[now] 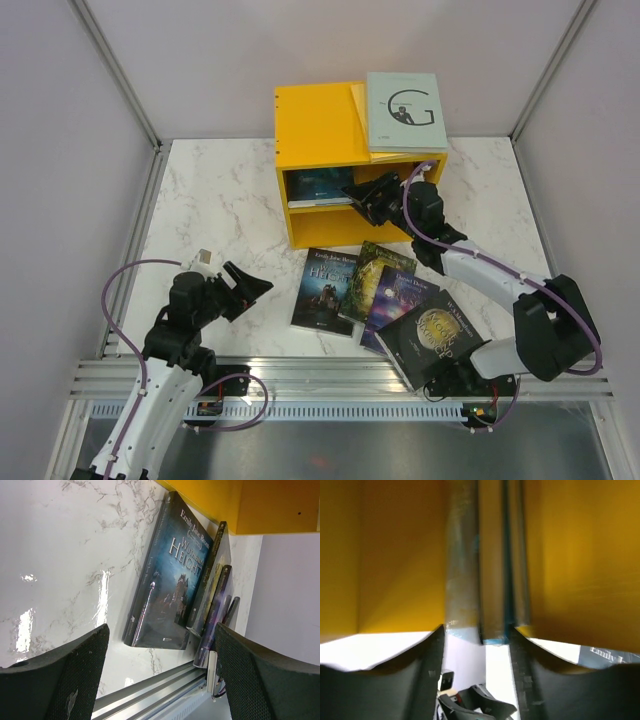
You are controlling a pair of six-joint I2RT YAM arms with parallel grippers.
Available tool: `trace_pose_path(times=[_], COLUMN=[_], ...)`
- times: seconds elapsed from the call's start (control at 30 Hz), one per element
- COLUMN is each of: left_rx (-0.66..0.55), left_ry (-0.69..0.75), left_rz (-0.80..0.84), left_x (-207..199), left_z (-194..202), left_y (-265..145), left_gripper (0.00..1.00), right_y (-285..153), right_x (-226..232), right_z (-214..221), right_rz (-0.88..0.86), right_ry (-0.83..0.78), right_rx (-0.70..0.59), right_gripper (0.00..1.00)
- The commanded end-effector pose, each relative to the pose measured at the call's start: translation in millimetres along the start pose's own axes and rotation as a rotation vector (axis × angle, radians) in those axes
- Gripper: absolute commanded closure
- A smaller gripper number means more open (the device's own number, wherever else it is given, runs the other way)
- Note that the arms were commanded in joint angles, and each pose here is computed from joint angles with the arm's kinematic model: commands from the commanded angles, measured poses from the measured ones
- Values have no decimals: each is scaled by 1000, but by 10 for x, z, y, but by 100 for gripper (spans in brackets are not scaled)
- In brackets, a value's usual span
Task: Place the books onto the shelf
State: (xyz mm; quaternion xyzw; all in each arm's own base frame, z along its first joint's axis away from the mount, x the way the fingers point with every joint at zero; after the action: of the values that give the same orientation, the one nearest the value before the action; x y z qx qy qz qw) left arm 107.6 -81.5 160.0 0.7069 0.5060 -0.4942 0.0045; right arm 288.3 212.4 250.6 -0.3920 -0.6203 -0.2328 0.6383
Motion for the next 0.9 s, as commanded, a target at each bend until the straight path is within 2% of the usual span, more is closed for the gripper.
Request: trace_pose_path(times=[0.0, 0.03, 0.17, 0.3, 0.47, 0.63, 0.87], left_rx=[3, 4, 4, 19, 53, 121, 210], left_ry=[17, 19, 20, 20, 43, 21, 52], left_rz=[43, 42, 38, 43, 64, 61, 64], left_x=[-38, -33, -9, 0, -14, 86, 80], left_z=[-14, -13, -1, 0, -52, 2, 99], left_y=[-3, 0, 25, 70, 198, 436, 782], left_gripper=[12, 12, 11, 11, 7, 0, 0], right_y=[-5, -75, -260, -502, -1017, -1284, -1290], right_x=[-52, -101, -91, -73, -85, -572, -1195], right_z=[129, 140, 138, 161, 210, 294, 343], right_rz=[-67, -67, -79, -58, -49, 83, 236], right_ry=[-23, -26, -80, -131, -207, -241, -250], right_rx=[71, 68, 42, 32, -10, 36, 61], right_gripper=[39, 32, 26, 24, 22, 21, 23])
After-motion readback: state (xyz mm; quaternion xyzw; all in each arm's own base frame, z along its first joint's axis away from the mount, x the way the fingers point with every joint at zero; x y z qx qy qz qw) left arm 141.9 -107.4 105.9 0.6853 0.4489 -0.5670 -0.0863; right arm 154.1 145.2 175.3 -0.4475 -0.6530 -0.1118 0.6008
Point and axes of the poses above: each gripper's point midway between its finger pads, its own y axis out along the fingers, its own x axis along the line the jaws close on, z = x × y, the point moved 10 cm from there along -y, back along the fingers, and after that the axes turned 11 degrees about y, right-handed, at the moved point
